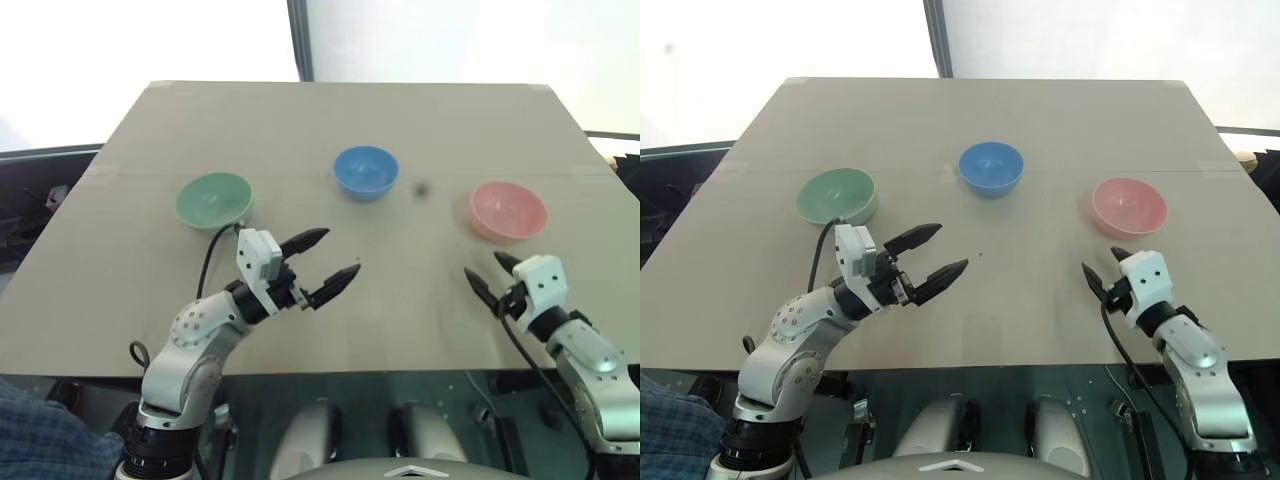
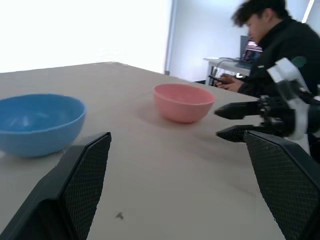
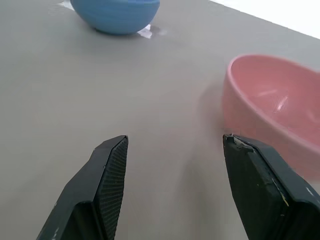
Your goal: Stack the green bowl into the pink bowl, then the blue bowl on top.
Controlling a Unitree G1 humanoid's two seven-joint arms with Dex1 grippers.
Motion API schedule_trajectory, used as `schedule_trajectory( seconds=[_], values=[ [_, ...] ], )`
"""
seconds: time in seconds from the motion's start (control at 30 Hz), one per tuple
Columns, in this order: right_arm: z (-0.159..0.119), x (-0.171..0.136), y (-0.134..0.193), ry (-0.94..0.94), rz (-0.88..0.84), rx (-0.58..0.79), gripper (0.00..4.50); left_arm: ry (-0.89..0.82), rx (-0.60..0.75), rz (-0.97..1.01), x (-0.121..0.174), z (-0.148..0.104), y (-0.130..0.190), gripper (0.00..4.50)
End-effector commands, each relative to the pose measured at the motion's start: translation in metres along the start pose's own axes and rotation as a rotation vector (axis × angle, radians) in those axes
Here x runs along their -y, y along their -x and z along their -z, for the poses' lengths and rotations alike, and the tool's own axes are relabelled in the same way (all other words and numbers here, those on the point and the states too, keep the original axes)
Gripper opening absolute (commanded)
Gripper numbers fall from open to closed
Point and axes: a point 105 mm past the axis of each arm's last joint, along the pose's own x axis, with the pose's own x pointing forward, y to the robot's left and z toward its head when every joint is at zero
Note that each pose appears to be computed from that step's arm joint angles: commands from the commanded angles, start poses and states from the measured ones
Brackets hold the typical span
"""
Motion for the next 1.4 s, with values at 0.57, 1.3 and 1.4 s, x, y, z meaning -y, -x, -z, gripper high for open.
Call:
schedule_trajectory(
  seconds=[0.57,1.3,1.4],
  values=[
    [-0.005,0.056,-0.077,0.255,-0.113,-0.403,3.16,-0.034,0.025,0.081,0.007,-0.012,-0.008,4.50],
    [-0.019,-0.001,-0.070,0.404,-0.458,-0.312,0.10,-0.038,0.002,0.039,0.005,-0.006,0.001,4.50],
    [-0.027,-0.029,-0.062,0.429,-0.561,-0.267,0.10,-0.040,-0.018,0.017,0.000,-0.002,0.007,4.50]
  ],
)
